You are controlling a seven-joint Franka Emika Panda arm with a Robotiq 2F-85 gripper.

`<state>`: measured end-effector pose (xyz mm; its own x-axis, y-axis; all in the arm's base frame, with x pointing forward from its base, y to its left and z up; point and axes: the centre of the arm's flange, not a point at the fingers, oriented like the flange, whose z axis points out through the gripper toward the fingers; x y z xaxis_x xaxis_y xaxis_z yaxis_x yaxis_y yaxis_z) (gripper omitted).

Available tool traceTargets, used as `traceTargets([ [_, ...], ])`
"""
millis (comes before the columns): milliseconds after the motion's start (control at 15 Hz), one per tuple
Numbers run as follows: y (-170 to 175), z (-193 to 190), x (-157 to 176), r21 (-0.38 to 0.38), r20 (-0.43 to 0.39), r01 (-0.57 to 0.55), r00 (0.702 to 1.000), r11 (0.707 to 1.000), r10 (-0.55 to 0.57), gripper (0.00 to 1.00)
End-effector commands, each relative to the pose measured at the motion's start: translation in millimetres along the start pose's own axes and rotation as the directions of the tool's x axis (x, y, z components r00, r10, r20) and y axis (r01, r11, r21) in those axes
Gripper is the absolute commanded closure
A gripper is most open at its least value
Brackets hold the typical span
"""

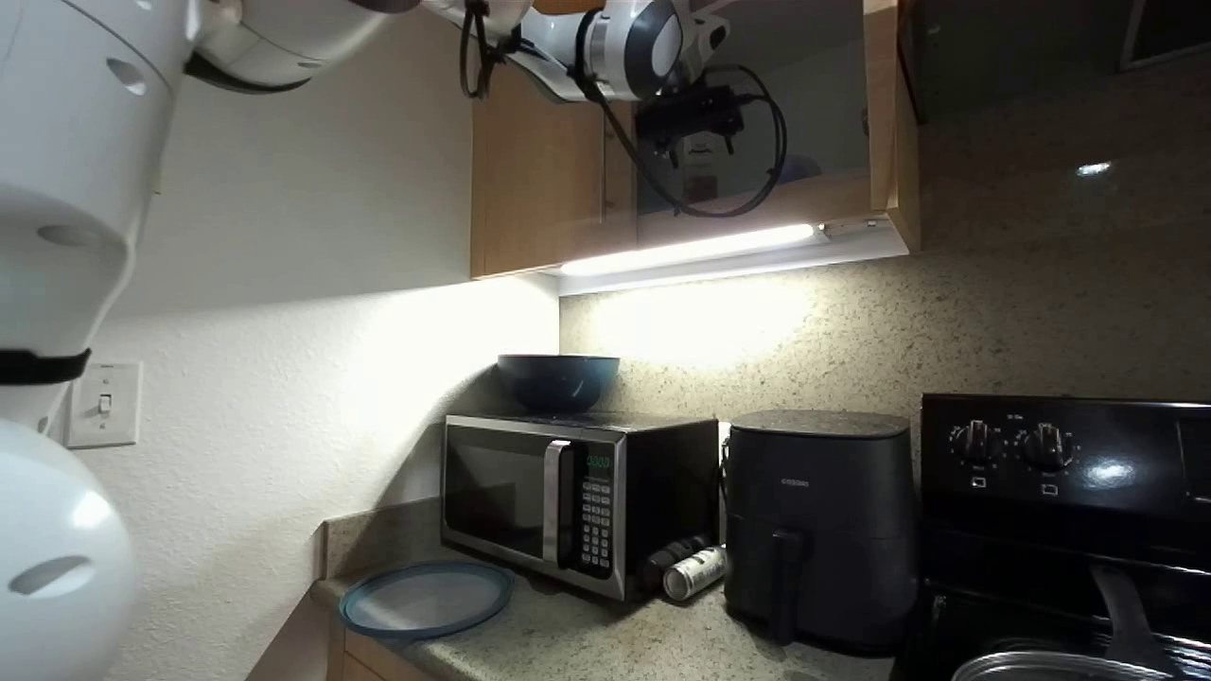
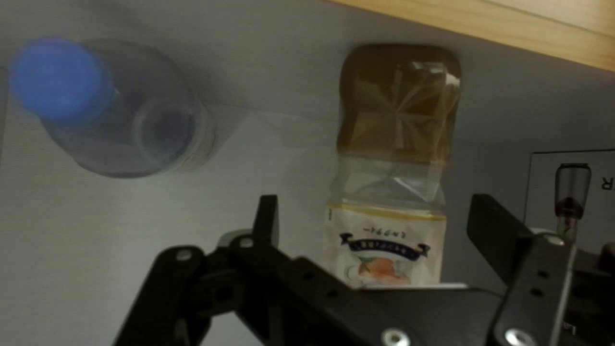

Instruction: Put the bottle in the cupboard on the microwave

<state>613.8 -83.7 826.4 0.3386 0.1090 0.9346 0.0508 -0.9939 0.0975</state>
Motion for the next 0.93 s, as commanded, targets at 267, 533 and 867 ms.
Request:
traceTargets([
  [267,32.4,25.7,13.4,0.084,-0.039,0.002,0.999,0.996,0.002,0.00],
  [533,38.5,35.4,21.1,0.180,-0.052,0.009,0.999,0.984,0.001,0.00],
  [867,40.3,43.5,28.1,0.296,-0.052,0.026,0.999,0.955,-0.012,0.00],
])
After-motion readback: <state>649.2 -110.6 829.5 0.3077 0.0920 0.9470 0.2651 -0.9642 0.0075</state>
